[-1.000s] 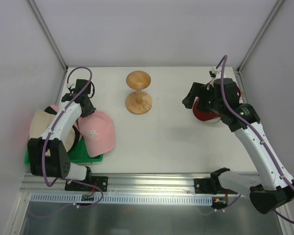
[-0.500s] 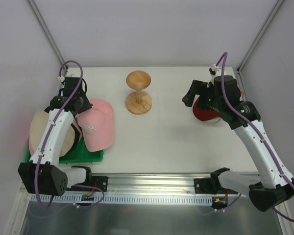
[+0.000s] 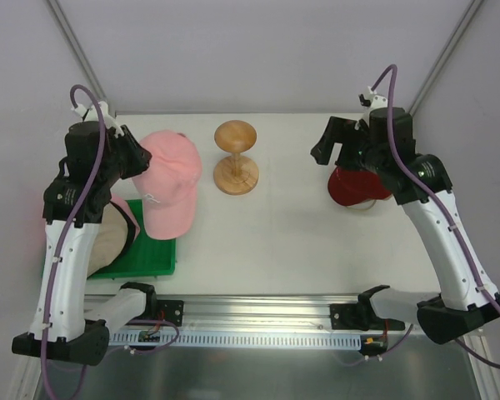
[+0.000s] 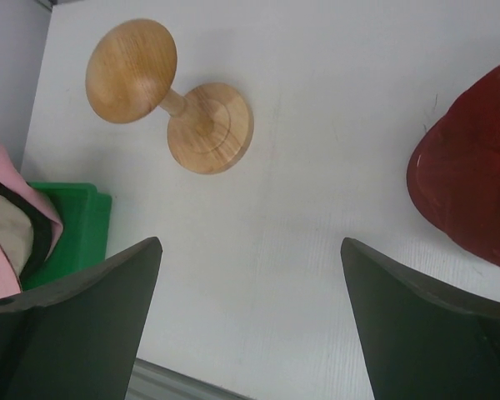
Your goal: Stack the hats
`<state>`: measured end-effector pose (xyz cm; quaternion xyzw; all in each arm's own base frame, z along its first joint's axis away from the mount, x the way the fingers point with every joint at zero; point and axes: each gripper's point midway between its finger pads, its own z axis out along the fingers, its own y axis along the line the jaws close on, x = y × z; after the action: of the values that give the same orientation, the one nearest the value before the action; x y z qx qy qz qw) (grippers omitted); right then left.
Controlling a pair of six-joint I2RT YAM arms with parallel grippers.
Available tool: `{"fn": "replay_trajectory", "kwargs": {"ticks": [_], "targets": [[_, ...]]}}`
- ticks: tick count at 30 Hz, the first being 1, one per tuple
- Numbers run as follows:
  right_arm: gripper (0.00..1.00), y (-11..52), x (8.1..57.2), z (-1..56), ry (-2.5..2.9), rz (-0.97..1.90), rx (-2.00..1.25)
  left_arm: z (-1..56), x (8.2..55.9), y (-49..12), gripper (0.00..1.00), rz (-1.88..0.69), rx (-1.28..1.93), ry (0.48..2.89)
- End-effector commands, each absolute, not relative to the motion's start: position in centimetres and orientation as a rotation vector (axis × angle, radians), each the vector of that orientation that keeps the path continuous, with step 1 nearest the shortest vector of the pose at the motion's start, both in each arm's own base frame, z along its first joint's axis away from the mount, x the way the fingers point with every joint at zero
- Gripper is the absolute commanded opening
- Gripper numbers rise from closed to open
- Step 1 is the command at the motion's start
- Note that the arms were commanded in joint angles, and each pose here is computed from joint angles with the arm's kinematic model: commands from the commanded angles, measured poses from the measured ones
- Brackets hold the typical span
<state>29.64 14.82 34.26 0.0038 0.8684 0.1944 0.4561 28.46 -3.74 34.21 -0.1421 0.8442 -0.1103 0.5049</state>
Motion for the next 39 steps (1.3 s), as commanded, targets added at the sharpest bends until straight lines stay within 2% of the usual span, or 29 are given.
{"fn": "replay_trajectory", "kwargs": {"ticks": [1,8,21,25,31,39], "targets": [[0.95,13.8,30.0,37.2,2.093,0.454,0.005,39.7,27.0,-6.8,0.0,-0.419,-0.172,1.92],[0.95,9.9,31.7,41.1,2.025,0.673,0.2,47.7,26.9,-15.1,0.0,-0.632,0.149,1.733],[0.95,0.5,33.8,47.6,1.735,0.878,0.611,53.4,30.3,-32.3,0.0,-1.116,0.563,1.338],[0.95,-0.4,34.1,47.1,1.728,0.873,0.666,52.2,32.4,-38.3,0.0,-1.266,0.732,1.249],[0.95,-1.1,34.5,46.8,1.721,0.846,0.686,49.0,35.8,-45.7,0.0,-1.335,0.867,1.165],[0.95,-2.2,35.2,47.2,1.696,0.815,0.697,43.6,38.2,-50.3,0.0,-1.462,0.89,1.142]]}}
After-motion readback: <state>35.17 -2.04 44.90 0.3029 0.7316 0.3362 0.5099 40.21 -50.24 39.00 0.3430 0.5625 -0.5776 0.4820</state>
